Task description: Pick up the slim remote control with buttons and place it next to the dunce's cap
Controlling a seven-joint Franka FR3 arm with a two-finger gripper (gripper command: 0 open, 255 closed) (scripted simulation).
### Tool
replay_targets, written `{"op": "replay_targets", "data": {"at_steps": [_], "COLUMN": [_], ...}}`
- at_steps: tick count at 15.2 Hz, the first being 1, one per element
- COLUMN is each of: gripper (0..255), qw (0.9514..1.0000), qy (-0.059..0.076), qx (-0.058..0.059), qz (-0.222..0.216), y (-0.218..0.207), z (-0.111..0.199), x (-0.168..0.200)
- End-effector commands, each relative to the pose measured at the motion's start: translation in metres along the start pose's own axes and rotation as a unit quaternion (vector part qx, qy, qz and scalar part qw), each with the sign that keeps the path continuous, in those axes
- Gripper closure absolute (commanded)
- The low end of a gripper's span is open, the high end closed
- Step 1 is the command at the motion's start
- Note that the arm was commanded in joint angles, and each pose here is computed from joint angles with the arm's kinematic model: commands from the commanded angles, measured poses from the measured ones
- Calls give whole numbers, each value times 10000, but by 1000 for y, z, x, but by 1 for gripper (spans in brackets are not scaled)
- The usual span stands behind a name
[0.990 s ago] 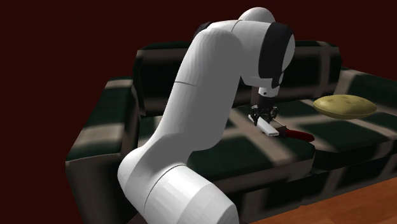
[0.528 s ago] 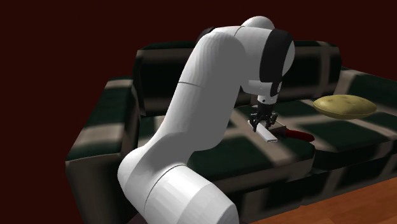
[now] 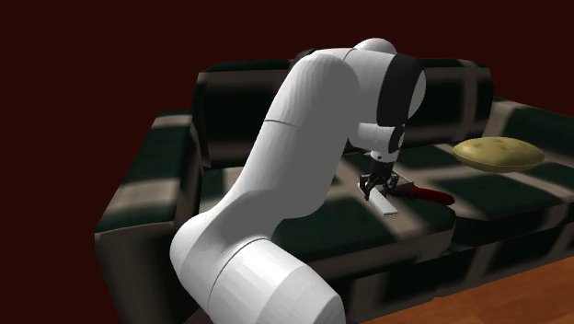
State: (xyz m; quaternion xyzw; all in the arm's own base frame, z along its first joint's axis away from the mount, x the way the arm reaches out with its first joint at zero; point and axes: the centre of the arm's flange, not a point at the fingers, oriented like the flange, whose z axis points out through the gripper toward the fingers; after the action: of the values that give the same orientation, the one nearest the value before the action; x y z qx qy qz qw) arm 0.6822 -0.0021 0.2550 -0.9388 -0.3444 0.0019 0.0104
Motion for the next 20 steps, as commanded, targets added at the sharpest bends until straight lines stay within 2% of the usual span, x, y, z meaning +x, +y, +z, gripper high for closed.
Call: {"op": "replay_targets", "data": {"at_steps": [1, 4, 12, 13, 18, 20], "gripper": [255, 255, 255, 0, 0, 0], "qw": [10000, 10000, 10000, 10000, 10000, 10000], "qy": [3, 3, 3, 3, 3, 3], "qx": [-3, -3, -3, -3, -3, -3], "qz": [0, 0, 0, 0, 0, 0], "y": [0, 1, 1, 1, 1, 1], "z": [10, 30, 30, 30, 30, 3], "x": [1, 1, 1, 1, 1, 1]}}
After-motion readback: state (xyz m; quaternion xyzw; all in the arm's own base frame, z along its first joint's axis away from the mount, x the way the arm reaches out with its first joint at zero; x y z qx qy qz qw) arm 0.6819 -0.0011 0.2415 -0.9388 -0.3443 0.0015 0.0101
